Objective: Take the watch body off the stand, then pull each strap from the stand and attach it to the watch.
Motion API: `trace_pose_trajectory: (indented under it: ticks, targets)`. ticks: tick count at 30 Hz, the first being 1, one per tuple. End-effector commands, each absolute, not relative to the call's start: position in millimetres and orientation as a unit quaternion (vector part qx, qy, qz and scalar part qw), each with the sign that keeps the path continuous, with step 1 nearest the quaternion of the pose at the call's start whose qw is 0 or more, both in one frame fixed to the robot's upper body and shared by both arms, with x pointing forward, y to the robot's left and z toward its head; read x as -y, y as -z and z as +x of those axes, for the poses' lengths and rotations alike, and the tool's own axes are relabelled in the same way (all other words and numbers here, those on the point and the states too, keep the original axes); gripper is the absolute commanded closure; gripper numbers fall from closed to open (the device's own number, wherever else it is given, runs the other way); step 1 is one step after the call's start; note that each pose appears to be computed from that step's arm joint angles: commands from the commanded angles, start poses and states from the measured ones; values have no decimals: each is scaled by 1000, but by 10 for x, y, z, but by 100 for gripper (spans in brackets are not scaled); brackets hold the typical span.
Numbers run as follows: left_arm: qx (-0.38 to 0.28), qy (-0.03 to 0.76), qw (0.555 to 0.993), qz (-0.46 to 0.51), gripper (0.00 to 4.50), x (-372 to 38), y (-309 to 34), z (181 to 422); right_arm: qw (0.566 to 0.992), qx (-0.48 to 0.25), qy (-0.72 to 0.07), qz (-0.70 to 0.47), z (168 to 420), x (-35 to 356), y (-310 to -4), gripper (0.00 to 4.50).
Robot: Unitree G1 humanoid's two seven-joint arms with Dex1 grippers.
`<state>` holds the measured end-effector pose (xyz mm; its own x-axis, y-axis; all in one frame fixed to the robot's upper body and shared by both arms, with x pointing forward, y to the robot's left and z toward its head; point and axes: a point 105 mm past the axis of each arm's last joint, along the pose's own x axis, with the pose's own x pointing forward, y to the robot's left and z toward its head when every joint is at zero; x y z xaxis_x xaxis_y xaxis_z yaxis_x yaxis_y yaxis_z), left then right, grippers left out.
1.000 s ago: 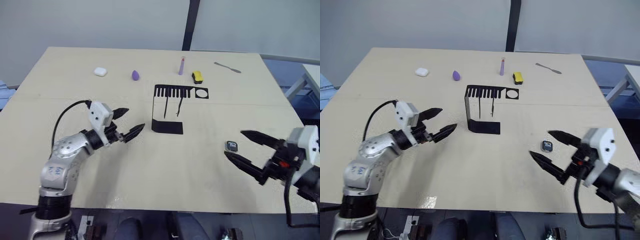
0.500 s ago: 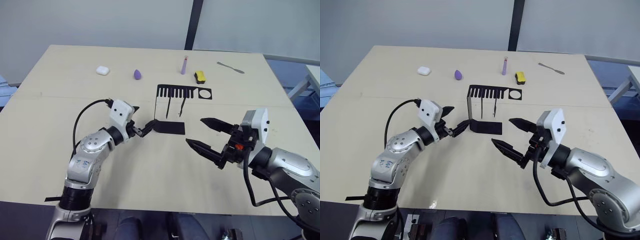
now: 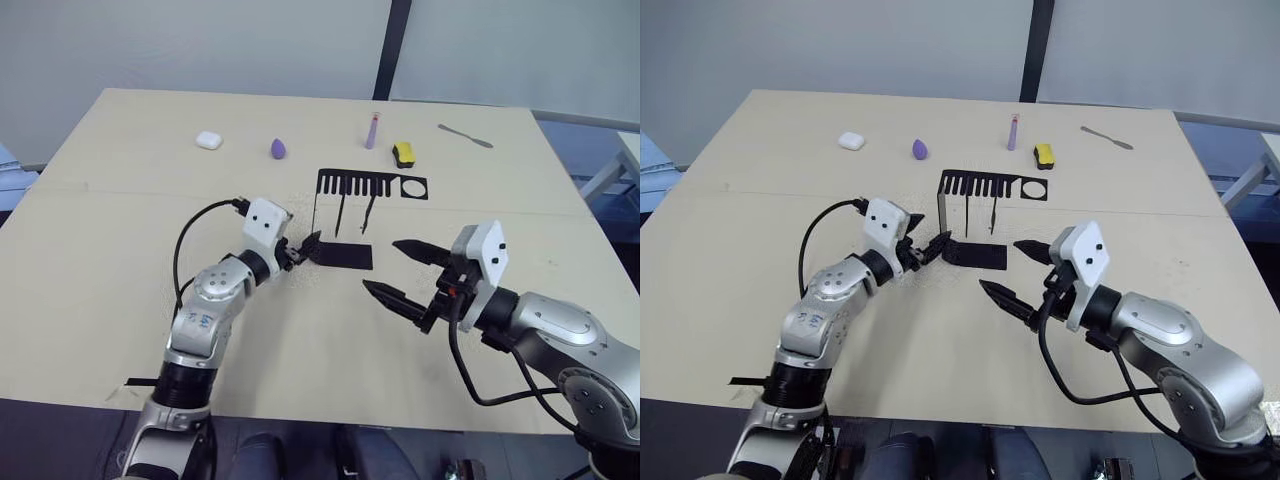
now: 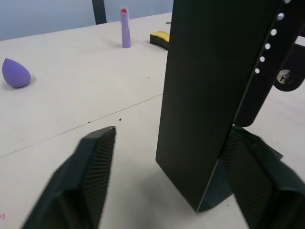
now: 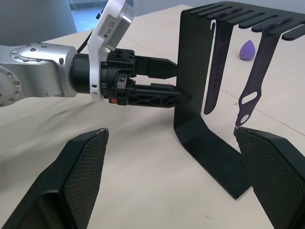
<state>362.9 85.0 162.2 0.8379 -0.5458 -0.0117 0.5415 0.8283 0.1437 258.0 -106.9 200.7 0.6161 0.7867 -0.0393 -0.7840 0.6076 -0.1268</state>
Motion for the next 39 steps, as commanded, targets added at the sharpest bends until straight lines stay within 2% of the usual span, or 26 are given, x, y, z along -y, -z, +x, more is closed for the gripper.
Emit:
trace_pose_trajectory:
  ticks: [1, 14, 17, 20, 21, 31, 39]
  targets:
    - [41, 275, 957, 79, 175, -808, -1760, 3655, 893, 40, -442, -72, 2552, 1020, -2136, 0]
    - [47, 281, 955, 83, 175, -719, -1756, 3785, 897, 38, -434, -77, 2576, 1012, -2128, 0]
    - [48, 274, 957, 81, 257, -683, -1747, 3838, 898, 39, -432, -78, 2582, 1011, -2124, 0]
    - [52, 281, 955, 82, 412, -594, -1750, 3838, 899, 39, -429, -80, 2587, 1007, -2118, 0]
    - [55, 278, 956, 81, 448, -588, -1756, 3836, 899, 40, -428, -80, 2588, 1006, -2119, 0]
    - [71, 197, 976, 58, 448, -730, -1815, 3857, 907, 47, -409, -93, 2596, 986, -2121, 0]
    - [70, 173, 981, 55, 448, -745, -1802, 3880, 933, 63, -343, -90, 2739, 897, -2166, 0]
